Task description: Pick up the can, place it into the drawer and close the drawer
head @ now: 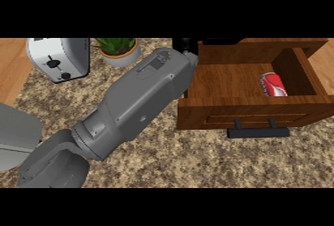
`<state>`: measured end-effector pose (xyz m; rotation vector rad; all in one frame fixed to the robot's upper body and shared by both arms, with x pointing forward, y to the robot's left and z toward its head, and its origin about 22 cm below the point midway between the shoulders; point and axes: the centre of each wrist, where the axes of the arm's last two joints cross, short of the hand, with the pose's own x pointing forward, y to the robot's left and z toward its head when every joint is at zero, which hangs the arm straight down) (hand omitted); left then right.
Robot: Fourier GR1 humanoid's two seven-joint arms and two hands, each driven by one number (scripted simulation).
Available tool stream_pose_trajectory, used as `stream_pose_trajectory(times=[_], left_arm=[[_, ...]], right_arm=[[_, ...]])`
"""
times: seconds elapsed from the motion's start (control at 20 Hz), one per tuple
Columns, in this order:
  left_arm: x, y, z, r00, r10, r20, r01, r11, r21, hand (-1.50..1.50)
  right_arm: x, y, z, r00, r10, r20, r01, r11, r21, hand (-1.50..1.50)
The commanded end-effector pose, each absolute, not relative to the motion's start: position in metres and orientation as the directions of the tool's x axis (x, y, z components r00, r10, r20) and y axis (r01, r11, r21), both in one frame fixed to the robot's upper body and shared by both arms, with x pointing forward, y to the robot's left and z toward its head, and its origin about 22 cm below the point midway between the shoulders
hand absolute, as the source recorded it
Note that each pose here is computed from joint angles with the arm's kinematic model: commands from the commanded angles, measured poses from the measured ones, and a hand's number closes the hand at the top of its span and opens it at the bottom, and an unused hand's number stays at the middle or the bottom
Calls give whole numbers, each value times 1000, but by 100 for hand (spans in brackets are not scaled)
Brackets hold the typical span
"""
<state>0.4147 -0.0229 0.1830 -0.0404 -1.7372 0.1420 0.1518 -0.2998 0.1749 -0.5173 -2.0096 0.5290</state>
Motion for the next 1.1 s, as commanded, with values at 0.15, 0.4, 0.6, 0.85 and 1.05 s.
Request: stream_pose_trajectory(times=[0.15,0.4,0.6,0.85,1.05], left_arm=[[416,-23,188,-146,118,982,-55,990,-127,-150],[424,-7,193,-140,107,984,-78,990,-119,-150],[418,-5,186,-130,100,986,-90,990,-112,-150],[423,10,211,-141,92,986,-97,990,-107,-150],[424,23,200,-147,74,986,-116,989,-92,-150]], right_arm=[[193,-259,162,-452,681,576,180,702,-689,-150],[247,-225,159,-460,738,494,210,631,-746,-150],[276,-214,136,-438,800,410,191,528,-827,-150],[312,-198,126,-426,851,306,157,403,-902,-150],[337,-188,119,-379,907,183,172,263,-949,-150]])
